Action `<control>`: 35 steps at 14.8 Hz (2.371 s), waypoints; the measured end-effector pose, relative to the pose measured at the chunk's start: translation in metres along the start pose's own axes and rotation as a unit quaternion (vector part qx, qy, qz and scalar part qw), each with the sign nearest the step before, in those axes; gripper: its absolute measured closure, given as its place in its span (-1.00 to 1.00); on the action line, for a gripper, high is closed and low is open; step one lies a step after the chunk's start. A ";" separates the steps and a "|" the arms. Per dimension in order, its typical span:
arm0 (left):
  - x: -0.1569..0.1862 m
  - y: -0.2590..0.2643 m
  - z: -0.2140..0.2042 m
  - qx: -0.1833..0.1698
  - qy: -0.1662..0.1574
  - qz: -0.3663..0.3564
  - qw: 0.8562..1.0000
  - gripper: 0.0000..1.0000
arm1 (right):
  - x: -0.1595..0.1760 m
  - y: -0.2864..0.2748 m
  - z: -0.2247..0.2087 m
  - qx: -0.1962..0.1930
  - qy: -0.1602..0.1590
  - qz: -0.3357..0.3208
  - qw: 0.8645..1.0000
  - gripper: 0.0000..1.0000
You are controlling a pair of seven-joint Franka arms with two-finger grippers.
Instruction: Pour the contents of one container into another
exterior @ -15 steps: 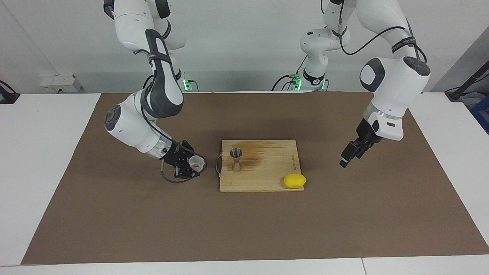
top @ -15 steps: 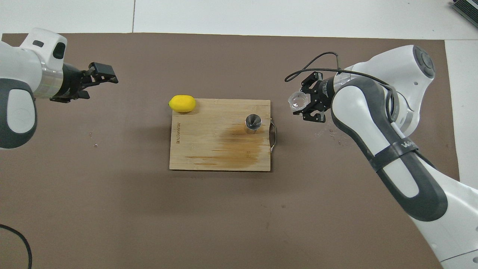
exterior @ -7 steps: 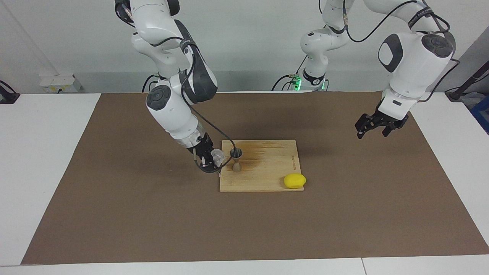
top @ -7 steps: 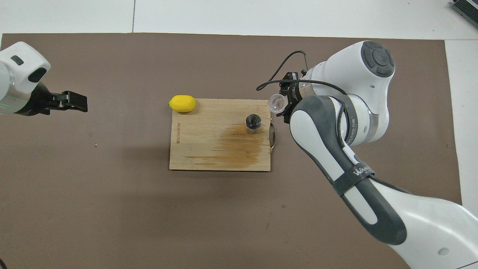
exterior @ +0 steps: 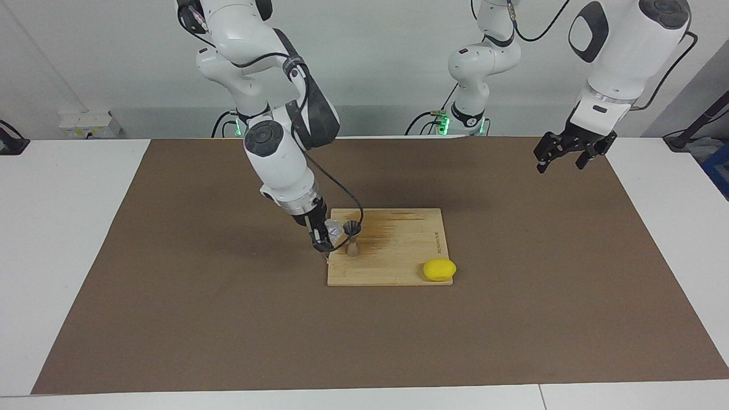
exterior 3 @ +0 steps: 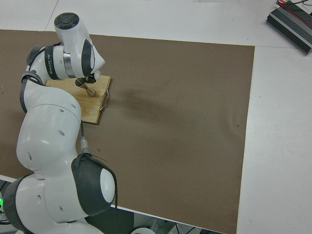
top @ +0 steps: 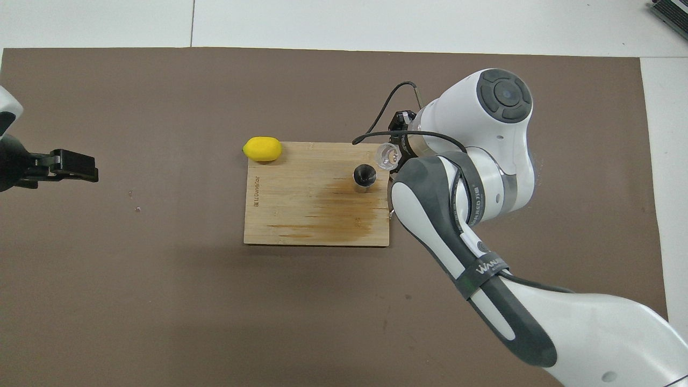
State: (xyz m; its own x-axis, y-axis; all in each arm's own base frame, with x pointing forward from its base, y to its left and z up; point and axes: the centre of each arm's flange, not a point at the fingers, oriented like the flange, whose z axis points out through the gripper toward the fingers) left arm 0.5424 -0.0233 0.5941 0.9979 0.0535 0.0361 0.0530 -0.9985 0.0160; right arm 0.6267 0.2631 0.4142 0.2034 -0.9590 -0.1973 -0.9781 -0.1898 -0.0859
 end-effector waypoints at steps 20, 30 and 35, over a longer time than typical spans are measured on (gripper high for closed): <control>-0.022 -0.002 -0.046 -0.010 -0.040 0.058 0.997 -1.00 | -0.043 0.010 0.017 0.016 0.129 -0.098 0.987 -0.01; -0.023 0.008 -0.044 -0.009 -0.043 0.067 0.997 -1.00 | -0.051 0.014 0.020 0.009 0.161 -0.125 0.979 -0.01; -0.023 0.007 -0.044 -0.009 -0.043 0.066 0.997 -1.00 | -0.053 0.015 0.016 0.001 0.163 -0.124 0.979 -0.01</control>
State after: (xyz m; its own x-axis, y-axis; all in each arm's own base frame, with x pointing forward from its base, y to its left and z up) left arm 0.5181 -0.0305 0.6373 0.9957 -0.0799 -0.0466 -0.0784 -0.9963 0.0348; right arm 0.6017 0.3145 0.4074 0.4087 -0.8999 0.1520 -0.9005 -0.4248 -0.0935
